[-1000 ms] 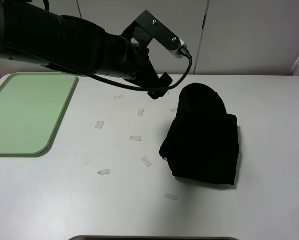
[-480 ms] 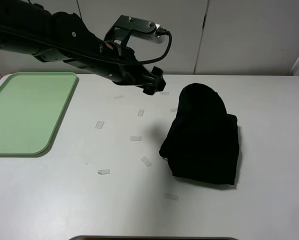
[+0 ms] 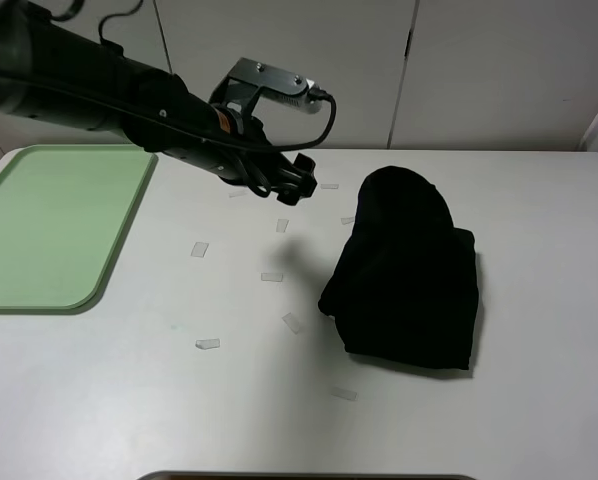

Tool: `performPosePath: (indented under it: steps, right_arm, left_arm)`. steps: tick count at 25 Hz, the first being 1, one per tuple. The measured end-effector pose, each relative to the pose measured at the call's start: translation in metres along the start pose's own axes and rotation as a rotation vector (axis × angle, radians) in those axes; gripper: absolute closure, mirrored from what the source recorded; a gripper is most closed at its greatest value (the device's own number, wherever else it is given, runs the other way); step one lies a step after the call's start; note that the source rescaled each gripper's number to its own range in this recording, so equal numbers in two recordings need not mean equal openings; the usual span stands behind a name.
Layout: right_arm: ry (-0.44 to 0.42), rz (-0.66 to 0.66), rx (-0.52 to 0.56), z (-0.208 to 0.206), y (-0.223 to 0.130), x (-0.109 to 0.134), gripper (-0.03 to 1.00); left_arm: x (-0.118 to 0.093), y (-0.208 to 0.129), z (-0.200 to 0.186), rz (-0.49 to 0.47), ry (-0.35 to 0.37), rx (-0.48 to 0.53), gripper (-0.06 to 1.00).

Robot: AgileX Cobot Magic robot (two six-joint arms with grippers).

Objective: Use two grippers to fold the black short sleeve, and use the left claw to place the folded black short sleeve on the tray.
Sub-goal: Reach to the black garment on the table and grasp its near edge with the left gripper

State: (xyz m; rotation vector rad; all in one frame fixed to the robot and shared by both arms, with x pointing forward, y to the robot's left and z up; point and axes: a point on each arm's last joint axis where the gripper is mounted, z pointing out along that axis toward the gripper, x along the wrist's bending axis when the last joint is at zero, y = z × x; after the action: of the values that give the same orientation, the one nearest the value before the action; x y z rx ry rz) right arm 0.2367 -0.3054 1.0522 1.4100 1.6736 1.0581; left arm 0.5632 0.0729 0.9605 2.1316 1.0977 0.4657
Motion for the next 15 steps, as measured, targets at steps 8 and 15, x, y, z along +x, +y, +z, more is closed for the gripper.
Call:
performPosePath:
  steps: [8, 15]
  right_arm:
    - [0.0, 0.0, 0.0, 0.0, 0.0, 0.0, -0.03]
    - [0.0, 0.0, 0.0, 0.0, 0.0, 0.0, -0.03]
  left_arm:
    - [-0.003, -0.013, 0.042, 0.008, -0.005, -0.029, -0.05]
    - [-0.025, -0.005, 0.056, 0.051, -0.043, -0.089, -0.05]
